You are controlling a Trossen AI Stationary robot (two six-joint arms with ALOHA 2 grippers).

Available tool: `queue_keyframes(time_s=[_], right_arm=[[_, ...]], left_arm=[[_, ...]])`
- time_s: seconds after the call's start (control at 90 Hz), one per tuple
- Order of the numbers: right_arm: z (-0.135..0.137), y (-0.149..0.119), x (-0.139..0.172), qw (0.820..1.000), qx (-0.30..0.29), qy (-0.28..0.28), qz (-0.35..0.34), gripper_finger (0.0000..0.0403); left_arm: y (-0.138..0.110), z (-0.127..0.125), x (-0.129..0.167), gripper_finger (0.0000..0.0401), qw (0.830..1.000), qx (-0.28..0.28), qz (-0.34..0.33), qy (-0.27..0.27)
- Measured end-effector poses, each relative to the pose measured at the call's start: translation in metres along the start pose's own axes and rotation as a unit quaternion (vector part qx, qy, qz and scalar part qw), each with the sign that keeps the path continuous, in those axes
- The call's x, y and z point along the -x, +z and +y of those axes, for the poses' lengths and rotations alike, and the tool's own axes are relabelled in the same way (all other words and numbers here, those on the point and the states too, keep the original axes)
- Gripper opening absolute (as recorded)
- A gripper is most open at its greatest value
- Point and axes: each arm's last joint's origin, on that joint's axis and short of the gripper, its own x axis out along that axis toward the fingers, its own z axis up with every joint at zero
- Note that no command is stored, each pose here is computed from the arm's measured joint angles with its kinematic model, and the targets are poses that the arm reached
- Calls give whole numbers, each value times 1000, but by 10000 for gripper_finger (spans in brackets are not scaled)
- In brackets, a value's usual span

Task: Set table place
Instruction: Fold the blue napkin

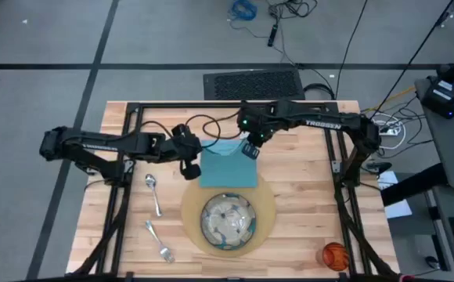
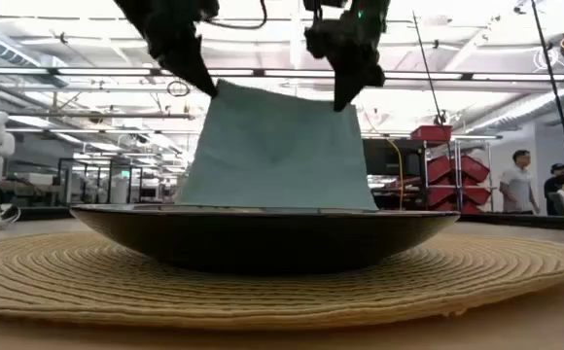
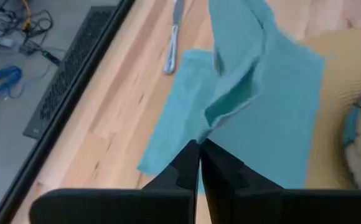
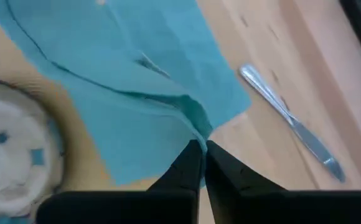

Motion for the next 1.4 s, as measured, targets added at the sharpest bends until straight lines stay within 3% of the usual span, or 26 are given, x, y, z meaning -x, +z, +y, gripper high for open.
queue_keyframes(time_s=[0.444,0.833,1.156,1.278,1.4], right_arm=[[-13,-4,-33,998,-10,56,-1,0],[-16,-5,-43,998,-10,57,-14,0],[-22,-3,-44,998,-22,53,-15,1],[-22,-3,-44,998,-18,50,-15,20],[-22,-3,-44,999,-15,47,-19,63]], left_arm=[[-13,3,-21,0,1000,10,2,-11],[-21,1,-50,0,998,10,59,0],[-22,1,-53,0,998,-2,63,-5],[-22,-1,-55,1,997,-9,68,-37],[-23,1,-56,18,997,-8,69,-25]])
